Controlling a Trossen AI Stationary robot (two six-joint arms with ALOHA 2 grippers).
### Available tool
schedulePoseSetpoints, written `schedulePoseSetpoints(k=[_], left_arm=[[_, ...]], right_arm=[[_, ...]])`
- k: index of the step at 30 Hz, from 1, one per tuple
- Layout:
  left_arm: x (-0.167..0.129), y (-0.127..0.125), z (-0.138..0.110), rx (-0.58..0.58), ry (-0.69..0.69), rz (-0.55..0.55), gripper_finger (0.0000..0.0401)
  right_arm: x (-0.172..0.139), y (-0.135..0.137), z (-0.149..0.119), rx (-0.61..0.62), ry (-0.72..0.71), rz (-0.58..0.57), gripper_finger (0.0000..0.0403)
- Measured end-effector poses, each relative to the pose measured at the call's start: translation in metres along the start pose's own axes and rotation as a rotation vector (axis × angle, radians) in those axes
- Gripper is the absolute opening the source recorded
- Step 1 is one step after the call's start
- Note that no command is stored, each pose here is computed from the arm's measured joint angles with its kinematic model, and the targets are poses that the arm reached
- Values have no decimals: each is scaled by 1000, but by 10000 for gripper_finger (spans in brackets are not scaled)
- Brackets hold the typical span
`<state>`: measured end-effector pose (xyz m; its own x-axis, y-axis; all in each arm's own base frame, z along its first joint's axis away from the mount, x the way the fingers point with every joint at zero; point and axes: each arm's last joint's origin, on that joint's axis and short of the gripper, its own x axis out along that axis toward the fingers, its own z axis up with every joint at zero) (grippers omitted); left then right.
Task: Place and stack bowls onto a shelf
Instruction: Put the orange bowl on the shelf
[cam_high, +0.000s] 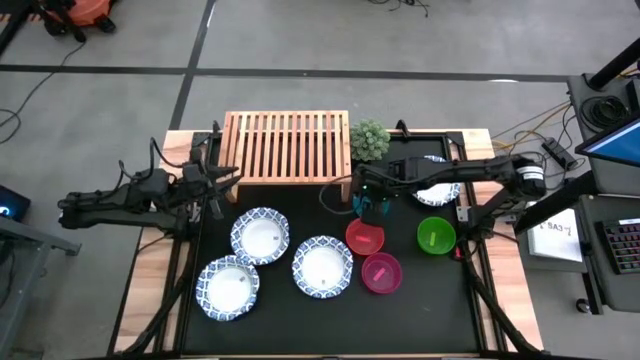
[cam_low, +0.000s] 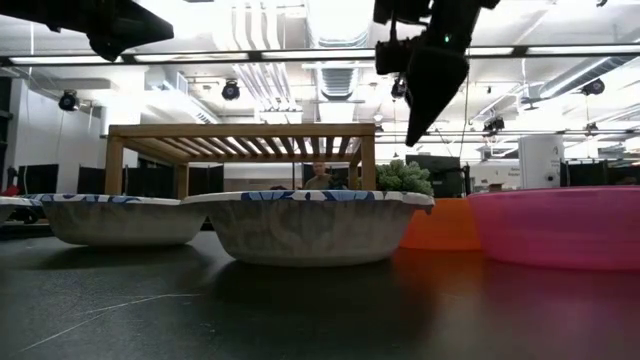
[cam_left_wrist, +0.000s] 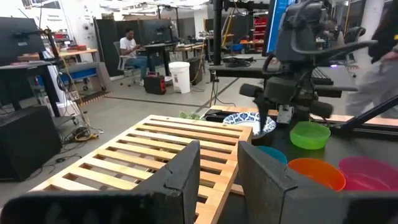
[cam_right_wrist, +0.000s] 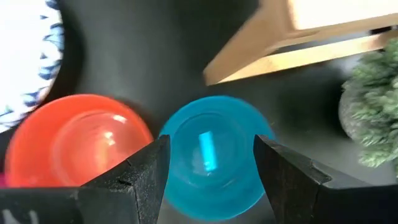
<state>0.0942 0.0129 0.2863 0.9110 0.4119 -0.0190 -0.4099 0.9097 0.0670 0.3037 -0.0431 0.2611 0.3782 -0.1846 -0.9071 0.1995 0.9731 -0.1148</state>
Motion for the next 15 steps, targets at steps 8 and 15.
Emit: schedulePoseSetpoints(k=[8,15], left_arm=[[0,0,-1,3,6,0,91],[0,0,-1,11,7,-1,91]], right_arm=[[23,-12,-25,37,-56,-1,221],[26,5,-29,129,-73,160,221]])
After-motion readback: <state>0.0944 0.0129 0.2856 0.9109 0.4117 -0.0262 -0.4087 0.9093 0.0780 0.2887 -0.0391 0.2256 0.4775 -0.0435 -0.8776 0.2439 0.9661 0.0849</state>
